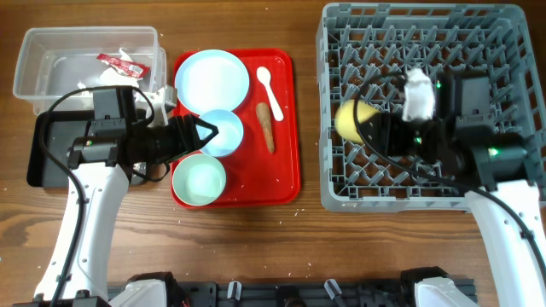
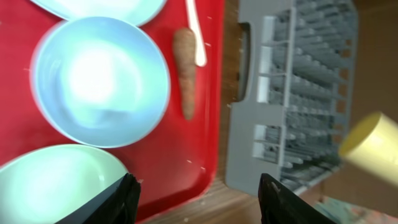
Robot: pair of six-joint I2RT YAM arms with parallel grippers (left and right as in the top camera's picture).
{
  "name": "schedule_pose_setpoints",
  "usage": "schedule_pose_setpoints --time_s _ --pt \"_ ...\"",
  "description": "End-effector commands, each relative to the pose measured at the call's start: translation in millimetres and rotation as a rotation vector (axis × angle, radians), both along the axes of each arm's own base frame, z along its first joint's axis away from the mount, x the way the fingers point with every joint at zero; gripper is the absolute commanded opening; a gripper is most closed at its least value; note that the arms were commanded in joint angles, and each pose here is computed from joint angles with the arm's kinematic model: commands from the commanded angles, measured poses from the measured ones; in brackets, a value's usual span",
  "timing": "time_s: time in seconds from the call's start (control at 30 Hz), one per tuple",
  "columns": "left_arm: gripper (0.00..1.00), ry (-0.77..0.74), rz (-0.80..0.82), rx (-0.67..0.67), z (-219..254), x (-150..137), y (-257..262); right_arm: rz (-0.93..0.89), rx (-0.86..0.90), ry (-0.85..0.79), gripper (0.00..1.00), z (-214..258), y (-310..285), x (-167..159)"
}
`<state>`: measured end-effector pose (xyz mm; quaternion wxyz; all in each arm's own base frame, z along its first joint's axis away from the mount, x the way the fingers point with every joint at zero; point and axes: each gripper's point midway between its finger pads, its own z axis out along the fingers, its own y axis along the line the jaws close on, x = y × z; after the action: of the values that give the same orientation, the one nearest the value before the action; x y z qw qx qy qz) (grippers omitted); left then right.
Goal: Sort waste into correct bins and load items into the dishwasher rack
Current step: 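Place the yellow cup upside down in the dish rack with the right gripper, then reach the right gripper to the light-blue bowl and lift it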
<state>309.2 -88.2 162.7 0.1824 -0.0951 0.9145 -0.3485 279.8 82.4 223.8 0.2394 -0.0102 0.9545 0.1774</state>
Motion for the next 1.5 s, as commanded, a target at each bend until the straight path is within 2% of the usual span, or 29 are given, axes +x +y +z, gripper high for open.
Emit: schedule_pose_setpoints --time_s 0.0,0.1,0.33,0.43,0.77,0.8,0.87,0.9,0.93,1.0,1.13,1.27,1.4,1.47 --pt "0.62 -0.016 0.034 0.075 -1 5 11 -0.169 -0.211 0.139 0.46 -28 -43 -13" --pt "0.64 -0.014 0.038 0.076 -1 6 12 -0.201 -0.293 0.275 0.46 -50 -56 -27" --pt "0.65 0.004 0.038 0.075 -7 6 12 -0.168 -0.308 0.42 0.47 -92 -52 -37" --pt "0.66 0.014 0.037 0.075 -10 6 12 -0.14 -0.292 0.407 0.5 -93 -42 -33" --pt "0.67 0.04 0.036 0.074 -17 7 12 -0.059 -0.174 0.409 0.51 -91 -15 -34" --pt "0.67 0.04 0.036 0.074 -17 7 12 -0.059 -0.175 0.407 0.55 -91 -15 -34" --pt "0.67 0.041 0.036 0.074 -17 7 12 -0.063 -0.184 0.406 0.78 -91 -17 -34" --pt "0.67 0.041 0.036 0.074 -17 7 12 -0.069 -0.193 0.405 0.83 -91 -18 -33" --pt "0.67 0.041 0.036 0.074 -17 7 12 -0.07 -0.193 0.404 0.88 -91 -18 -33" --pt "0.67 0.041 0.036 0.074 -17 7 12 -0.083 -0.189 0.401 0.9 -91 -18 -32" --pt "0.67 0.04 0.036 0.074 -17 7 12 -0.086 -0.168 0.325 0.9 -72 -15 -14" --pt "0.66 0.041 0.041 0.085 -18 8 14 0.063 -0.024 0.09 0.82 -5 24 24" --pt "0.66 0.045 0.069 0.14 -23 9 23 0.14 0.094 -0.106 0.77 30 96 53" --pt "0.65 0.051 0.122 0.247 -32 12 41 0.144 0.13 -0.129 0.76 21 140 68"
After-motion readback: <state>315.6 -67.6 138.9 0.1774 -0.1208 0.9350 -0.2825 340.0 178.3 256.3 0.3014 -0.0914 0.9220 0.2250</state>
